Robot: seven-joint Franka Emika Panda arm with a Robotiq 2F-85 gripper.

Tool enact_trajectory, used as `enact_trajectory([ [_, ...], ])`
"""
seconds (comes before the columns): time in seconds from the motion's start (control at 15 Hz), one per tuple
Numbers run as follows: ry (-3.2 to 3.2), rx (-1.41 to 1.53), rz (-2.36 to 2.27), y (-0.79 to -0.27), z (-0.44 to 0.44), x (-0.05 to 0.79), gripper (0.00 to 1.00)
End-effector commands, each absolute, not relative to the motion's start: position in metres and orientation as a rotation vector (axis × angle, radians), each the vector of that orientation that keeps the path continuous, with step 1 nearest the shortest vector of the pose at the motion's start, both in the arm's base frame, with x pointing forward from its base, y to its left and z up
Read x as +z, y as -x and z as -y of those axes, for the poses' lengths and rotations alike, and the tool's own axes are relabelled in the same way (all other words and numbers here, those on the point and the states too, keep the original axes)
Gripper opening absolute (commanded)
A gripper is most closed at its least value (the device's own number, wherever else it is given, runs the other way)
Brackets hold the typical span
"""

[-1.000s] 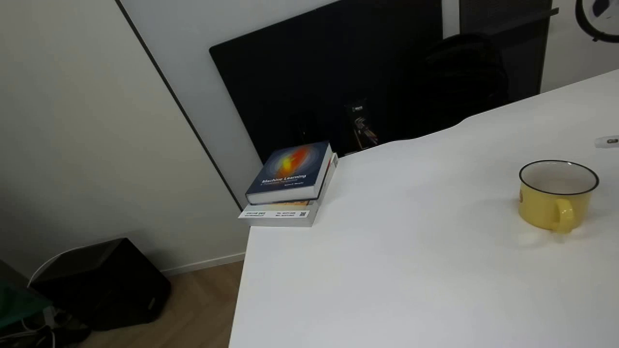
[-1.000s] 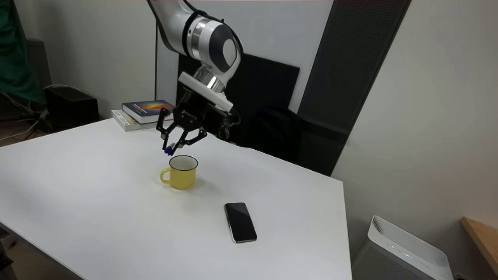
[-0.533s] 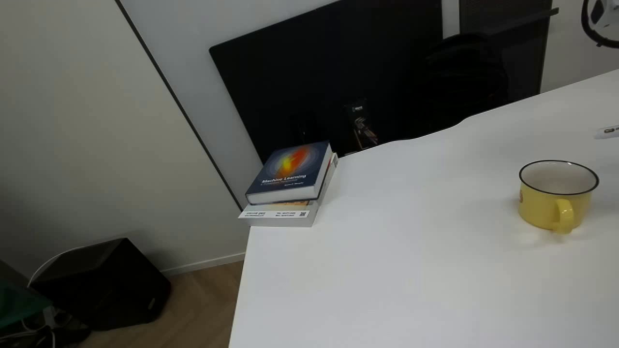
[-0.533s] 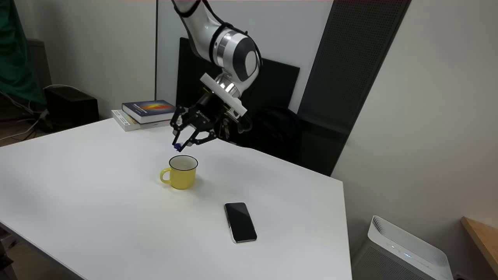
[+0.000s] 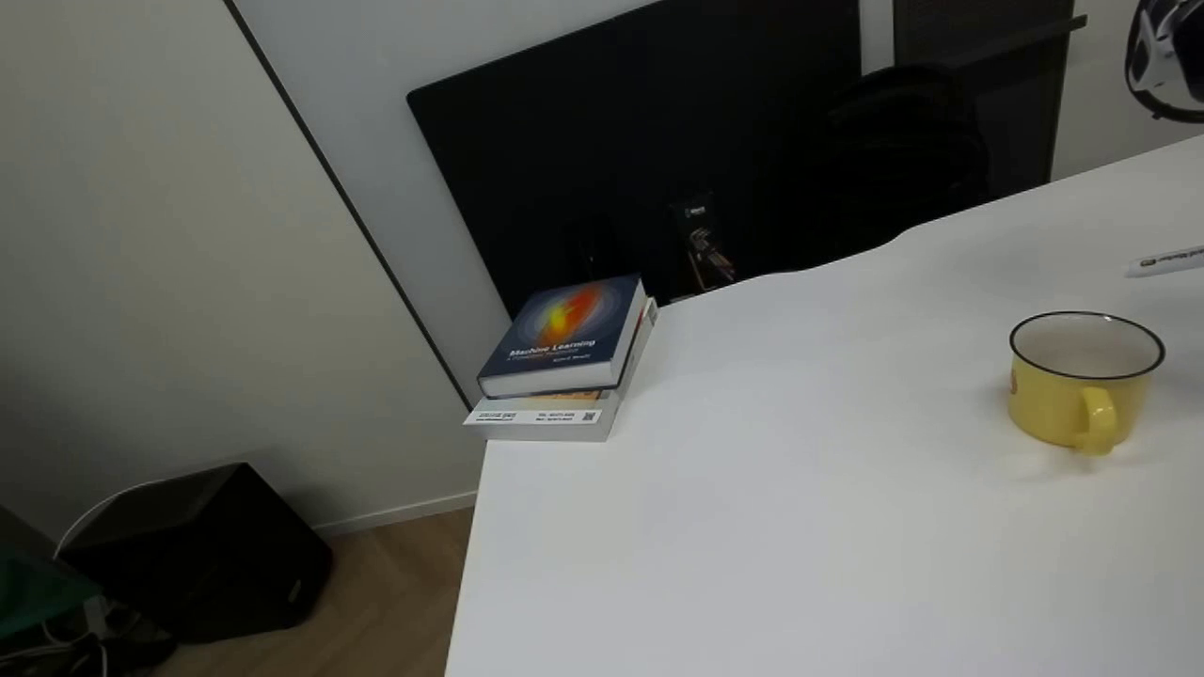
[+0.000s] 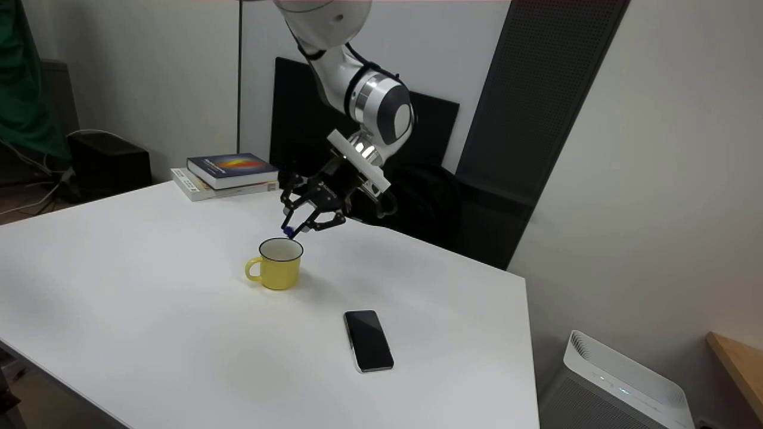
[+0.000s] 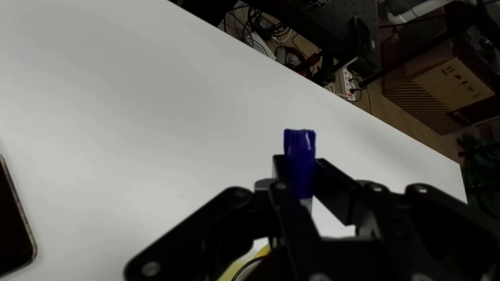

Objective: Put the marker in the cup

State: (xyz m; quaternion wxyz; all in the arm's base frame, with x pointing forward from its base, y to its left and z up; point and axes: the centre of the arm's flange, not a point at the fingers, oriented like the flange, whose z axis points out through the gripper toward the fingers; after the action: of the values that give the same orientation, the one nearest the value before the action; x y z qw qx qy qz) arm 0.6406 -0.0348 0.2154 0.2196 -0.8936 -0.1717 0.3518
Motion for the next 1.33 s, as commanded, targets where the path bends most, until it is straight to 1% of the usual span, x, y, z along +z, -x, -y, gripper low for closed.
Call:
enact_trajectory([
  [0.0,2.474,0.972,0.474,-0.6428,0.0342,0.2133,0.22],
  [1.27,2.48,0.969,0.47,-0.6464,0.0338,0.2145,0.22],
])
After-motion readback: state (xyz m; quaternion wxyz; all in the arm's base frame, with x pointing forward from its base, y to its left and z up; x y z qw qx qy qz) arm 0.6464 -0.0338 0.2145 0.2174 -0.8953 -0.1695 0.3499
